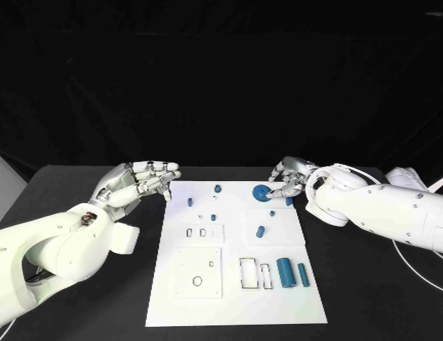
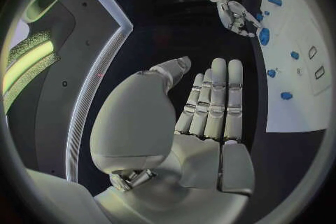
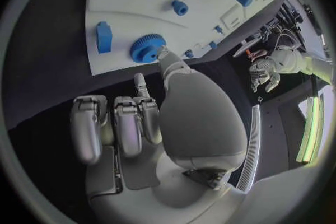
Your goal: Assemble the parts on the task board
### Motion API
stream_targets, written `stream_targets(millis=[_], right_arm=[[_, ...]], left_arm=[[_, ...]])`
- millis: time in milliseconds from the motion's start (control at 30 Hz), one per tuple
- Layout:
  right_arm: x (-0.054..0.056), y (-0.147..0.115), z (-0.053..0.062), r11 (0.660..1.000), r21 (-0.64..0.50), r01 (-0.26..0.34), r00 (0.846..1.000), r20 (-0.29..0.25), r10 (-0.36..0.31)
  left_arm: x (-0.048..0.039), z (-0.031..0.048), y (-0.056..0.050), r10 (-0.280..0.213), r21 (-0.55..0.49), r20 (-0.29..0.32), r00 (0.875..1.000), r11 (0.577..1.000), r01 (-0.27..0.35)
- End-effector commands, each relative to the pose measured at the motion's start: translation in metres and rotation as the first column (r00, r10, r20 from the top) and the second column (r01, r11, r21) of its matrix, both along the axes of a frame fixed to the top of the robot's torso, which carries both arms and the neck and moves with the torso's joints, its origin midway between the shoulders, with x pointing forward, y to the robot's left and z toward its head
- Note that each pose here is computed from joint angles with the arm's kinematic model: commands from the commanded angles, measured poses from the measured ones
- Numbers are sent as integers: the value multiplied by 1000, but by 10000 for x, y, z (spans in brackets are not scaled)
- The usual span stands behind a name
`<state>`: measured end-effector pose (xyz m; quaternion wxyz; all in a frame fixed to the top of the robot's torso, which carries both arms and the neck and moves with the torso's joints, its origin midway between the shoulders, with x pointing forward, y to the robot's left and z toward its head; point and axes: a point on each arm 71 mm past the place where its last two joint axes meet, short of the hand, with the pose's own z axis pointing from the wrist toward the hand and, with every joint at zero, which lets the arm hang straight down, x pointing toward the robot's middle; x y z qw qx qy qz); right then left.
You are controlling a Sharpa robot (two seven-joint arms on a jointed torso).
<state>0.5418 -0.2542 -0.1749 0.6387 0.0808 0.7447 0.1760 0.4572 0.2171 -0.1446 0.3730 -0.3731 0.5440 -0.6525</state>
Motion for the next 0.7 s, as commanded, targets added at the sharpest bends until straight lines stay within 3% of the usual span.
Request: stream_targets(millis=[33, 700], right_arm=[[4, 32, -38, 1000, 9, 0, 999, -48, 1], [64, 151, -121, 1000, 13, 29, 999, -37, -28]], left_arm=[[-5, 13, -25, -21, -2, 8, 1000, 1000, 21], [-8, 10, -19, -21, 9, 7, 1000, 1000, 21]])
